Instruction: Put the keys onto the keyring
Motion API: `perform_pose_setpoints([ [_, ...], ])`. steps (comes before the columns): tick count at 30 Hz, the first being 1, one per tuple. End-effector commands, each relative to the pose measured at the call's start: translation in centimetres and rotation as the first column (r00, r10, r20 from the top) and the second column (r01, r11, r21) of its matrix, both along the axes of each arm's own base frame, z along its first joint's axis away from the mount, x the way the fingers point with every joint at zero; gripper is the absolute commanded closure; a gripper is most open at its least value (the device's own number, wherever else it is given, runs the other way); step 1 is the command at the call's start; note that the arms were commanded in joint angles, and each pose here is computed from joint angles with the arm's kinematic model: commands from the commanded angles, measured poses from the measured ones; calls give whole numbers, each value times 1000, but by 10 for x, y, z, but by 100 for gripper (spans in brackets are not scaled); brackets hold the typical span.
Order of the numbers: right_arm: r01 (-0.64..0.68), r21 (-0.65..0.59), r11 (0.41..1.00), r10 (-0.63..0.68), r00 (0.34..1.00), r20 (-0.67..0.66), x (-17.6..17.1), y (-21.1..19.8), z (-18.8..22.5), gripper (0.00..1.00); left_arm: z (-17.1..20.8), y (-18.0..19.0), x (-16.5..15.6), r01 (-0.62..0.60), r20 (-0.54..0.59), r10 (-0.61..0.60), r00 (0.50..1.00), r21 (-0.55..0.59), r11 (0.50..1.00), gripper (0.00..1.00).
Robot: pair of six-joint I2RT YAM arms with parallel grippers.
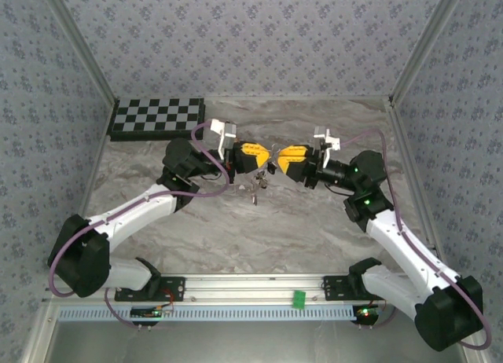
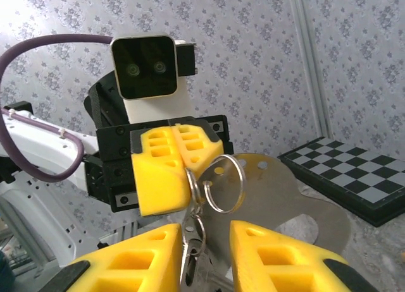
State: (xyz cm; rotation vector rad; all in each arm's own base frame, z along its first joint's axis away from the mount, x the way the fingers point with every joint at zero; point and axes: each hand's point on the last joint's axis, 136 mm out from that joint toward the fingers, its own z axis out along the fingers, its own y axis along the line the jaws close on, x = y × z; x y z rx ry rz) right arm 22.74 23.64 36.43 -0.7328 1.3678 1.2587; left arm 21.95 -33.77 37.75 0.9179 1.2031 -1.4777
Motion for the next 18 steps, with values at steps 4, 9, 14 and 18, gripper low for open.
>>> perform_pose_setpoints([
  [4, -5, 24, 1000, 4, 999, 46, 1, 6, 9, 73, 23, 3, -5, 6, 53, -3, 999, -62, 998, 100],
  [9, -34, 25, 999, 33, 998, 55, -1, 13, 12, 73, 21, 2, -4, 5, 51, -2, 999, -57, 998, 100],
  [14, -52, 24, 998, 50, 997, 61, -2, 17, 15, 74, 19, 1, -4, 8, 48, -5, 999, -54, 999, 100],
  [18, -63, 25, 998, 62, 996, 66, -4, 19, 17, 75, 19, 0, -4, 9, 49, -6, 999, -52, 999, 100],
])
